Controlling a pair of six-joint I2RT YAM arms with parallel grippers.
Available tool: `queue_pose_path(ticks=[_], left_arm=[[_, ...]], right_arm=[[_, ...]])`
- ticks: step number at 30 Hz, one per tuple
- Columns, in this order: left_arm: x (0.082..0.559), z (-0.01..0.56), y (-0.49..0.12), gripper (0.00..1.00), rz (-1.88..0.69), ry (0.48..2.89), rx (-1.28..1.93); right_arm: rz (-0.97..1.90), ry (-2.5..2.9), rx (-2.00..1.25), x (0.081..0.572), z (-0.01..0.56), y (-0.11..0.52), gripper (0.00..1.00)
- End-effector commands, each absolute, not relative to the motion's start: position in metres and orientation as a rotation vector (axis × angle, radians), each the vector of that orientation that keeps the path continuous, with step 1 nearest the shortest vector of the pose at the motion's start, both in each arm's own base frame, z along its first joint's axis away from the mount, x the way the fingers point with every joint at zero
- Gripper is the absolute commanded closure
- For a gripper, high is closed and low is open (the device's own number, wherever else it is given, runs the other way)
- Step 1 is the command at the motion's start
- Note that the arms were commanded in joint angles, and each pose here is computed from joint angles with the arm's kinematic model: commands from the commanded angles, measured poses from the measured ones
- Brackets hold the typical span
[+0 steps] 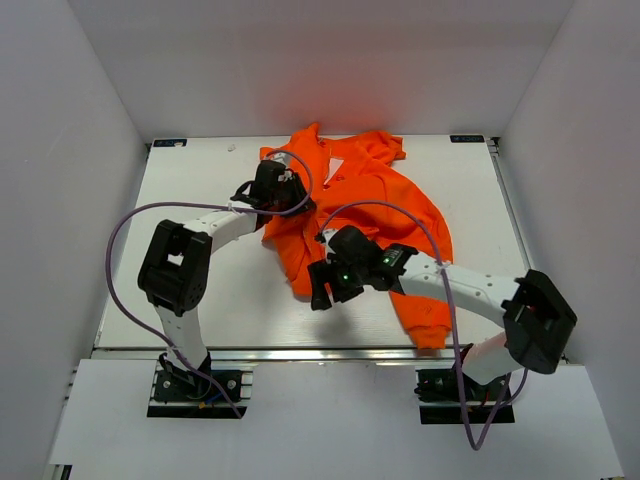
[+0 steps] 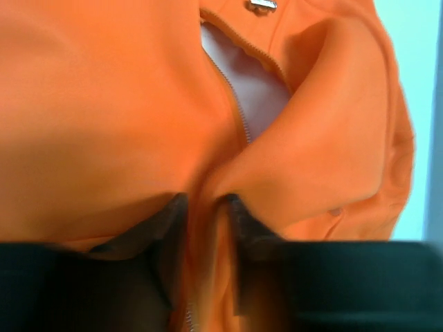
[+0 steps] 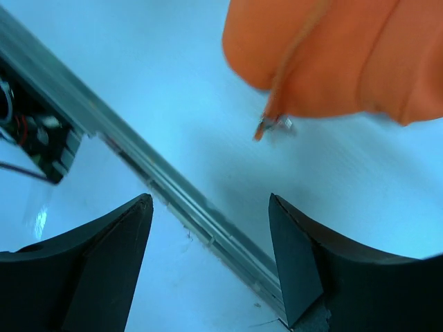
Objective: Zip up the jacket
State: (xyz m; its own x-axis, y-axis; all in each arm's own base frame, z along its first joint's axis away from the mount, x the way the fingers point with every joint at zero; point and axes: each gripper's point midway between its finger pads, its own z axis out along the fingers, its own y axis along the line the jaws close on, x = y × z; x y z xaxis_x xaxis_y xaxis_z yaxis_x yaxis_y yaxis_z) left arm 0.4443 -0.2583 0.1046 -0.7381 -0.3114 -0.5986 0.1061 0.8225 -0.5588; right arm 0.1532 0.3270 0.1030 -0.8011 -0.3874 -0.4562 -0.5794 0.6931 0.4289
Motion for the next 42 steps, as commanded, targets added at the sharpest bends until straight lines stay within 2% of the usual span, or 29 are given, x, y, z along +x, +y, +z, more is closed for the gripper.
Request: queue_pose_path(ticks=[1,2,3,7,13,15,16,17,23,28,32,35,38,39,42], left_arm=[[0.445,0.147,-0.261,0.36,-0.803,2.203,-0.083],[0.446,0.16,-0.257,0.17,-0.782,2.176,-0.075],[0.443,0.165,-0.253,0.11,-0.762,2.18,-0.075],[0.432,0.193,-0.23,0.02,-0.658,2.164,-0.101],[0.384,0.225,-0.191,0.02,-0.573,2.123,-0.179],[0.361,0.206,-0.18,0.02,-0.563,2.166,-0.219],[0.348,0.215,-0.174,0.02,-0.579,2.139,-0.227],[0.333,0.194,-0.168,0.02,-0.564,2.19,-0.254],[0.277,0.167,-0.142,0.02,-0.557,2.23,-0.339],[0.254,0.157,-0.133,0.02,-0.572,2.228,-0.364],[0.244,0.151,-0.127,0.02,-0.554,2.245,-0.387],[0.246,0.153,-0.126,0.02,-0.554,2.232,-0.391],[0.249,0.149,-0.129,0.02,-0.558,2.244,-0.39],[0.249,0.146,-0.131,0.02,-0.559,2.258,-0.388],[0.253,0.145,-0.137,0.02,-0.584,2.264,-0.374]], right_arm=[[0.736,2.51,-0.637,0.179,0.117,0.319,0.27],[0.703,2.523,-0.601,0.185,0.117,0.314,0.26],[0.681,2.532,-0.576,0.187,0.116,0.311,0.26],[0.571,2.562,-0.451,0.199,0.109,0.297,0.3],[0.513,2.608,-0.334,0.214,0.094,0.298,0.38],[0.5,2.636,-0.326,0.218,0.087,0.306,0.38],[0.527,2.651,-0.341,0.216,0.086,0.312,0.4],[0.55,2.656,-0.353,0.218,0.082,0.321,0.41],[0.594,2.648,-0.317,0.22,0.075,0.346,0.41],[0.56,2.651,-0.305,0.223,0.066,0.364,0.4],[0.38,2.703,-0.253,0.226,0.044,0.356,0.37],[0.269,2.739,-0.205,0.222,0.026,0.342,0.44],[0.235,2.748,-0.192,0.216,0.02,0.331,0.62],[0.234,2.741,-0.189,0.216,0.022,0.329,0.74],[0.294,2.681,-0.203,0.218,0.039,0.327,0.88]])
